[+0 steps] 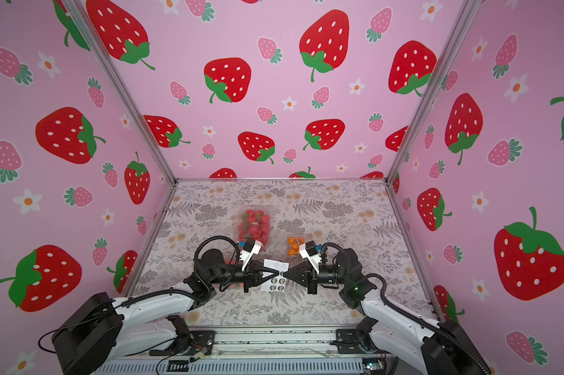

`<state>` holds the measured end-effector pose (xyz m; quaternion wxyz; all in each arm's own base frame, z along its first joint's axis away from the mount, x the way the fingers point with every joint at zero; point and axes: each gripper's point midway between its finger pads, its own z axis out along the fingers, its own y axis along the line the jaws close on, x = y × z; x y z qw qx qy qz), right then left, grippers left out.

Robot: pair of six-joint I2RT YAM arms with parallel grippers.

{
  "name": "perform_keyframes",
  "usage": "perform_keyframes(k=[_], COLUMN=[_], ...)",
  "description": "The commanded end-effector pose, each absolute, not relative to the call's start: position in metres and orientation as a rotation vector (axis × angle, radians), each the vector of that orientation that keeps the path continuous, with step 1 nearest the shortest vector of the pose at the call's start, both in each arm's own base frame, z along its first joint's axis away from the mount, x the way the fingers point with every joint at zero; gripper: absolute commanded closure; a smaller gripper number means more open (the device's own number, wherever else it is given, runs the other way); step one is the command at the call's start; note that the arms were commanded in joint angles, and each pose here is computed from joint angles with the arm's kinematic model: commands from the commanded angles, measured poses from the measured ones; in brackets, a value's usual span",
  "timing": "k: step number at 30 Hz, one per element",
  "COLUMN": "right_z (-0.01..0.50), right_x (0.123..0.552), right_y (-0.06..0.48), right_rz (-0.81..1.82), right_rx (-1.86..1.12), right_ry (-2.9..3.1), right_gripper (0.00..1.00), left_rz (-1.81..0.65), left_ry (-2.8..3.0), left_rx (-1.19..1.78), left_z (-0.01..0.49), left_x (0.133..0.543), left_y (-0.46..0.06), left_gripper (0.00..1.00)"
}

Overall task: Label fruit boxes
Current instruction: Adjust the label sticker.

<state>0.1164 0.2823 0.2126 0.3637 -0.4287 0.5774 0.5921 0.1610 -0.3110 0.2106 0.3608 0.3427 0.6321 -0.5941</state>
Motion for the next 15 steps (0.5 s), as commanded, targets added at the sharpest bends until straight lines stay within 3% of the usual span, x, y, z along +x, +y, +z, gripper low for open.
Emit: perform_keyframes(k=[1,11,14,15], right_z=[0.2210,0.2220,0.2246,0.2242], right_x=[0.1137,0.1109,0.1101,0.1104], right_y=[0.2853,0.2857,0.2835,0.2830], right_rz=[1.557,1.568,1.555,1.550], right_rx=[-1.135,-1.146,-1.136,-1.133], right_ry=[1.436,1.417,1.414,1.418], right_gripper=[1.00,1.00,1.00,1.00], left_rz=[-1.527,-1.522,-1.516,-1.521], left_ry=[1.581,1.583,1.576,1.562], left_rx=[0.895,0.894,0.894,0.903], left_z=[0.2188,0.2155,0.2165,0.2184], left_x=[0.1647,0.1654,0.1652,0.1634], left_y=[-0.3138,-0.3148,-0.3136,-0.3135], left_gripper=[1.00,1.00,0.96,0.89])
